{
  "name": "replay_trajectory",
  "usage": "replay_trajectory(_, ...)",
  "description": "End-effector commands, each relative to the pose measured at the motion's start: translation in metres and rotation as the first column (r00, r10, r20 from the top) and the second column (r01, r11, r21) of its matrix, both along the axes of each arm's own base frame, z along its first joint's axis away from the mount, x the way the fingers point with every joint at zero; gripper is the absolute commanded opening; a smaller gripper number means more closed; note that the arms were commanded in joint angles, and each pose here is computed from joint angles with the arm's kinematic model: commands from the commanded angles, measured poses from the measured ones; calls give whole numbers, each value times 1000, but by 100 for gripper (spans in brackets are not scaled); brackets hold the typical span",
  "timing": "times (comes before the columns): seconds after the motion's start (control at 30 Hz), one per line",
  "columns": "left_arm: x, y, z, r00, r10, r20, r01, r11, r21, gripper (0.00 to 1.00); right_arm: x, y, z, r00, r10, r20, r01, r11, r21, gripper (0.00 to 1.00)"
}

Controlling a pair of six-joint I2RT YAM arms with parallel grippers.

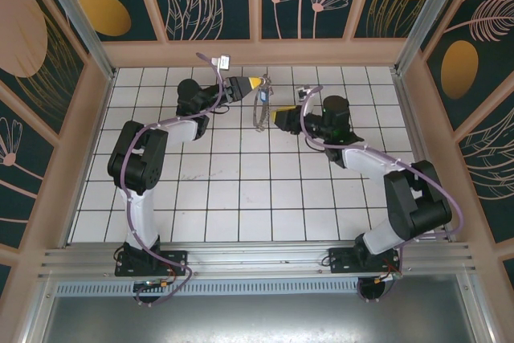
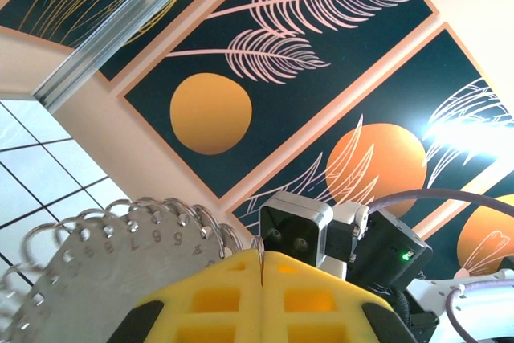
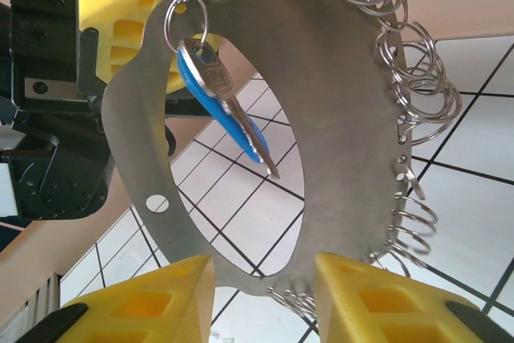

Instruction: Put the keys on the keyring

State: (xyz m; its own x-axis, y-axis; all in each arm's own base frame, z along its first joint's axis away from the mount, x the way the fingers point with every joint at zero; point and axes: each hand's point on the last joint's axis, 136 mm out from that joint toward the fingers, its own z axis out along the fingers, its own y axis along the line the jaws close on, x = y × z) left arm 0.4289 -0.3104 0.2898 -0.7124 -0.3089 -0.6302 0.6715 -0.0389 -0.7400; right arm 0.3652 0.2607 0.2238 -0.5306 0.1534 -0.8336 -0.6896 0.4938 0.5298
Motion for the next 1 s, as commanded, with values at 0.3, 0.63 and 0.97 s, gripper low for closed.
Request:
replay_trajectory(0.3, -18, 6, 35, 993, 3, 117, 6, 997, -75, 0, 16, -37, 20, 983, -181, -18, 181, 983, 36, 38)
replay_trajectory(0.63, -17, 6, 32, 993, 37, 113, -26, 996, -89, 0, 39, -52, 67, 972, -225, -65, 234, 946, 226, 38)
replay_trajectory(0.97, -15, 0, 29, 993, 69, 100, -57, 991, -118, 0, 51, -23, 98, 986, -113, -124, 157, 879, 451, 38)
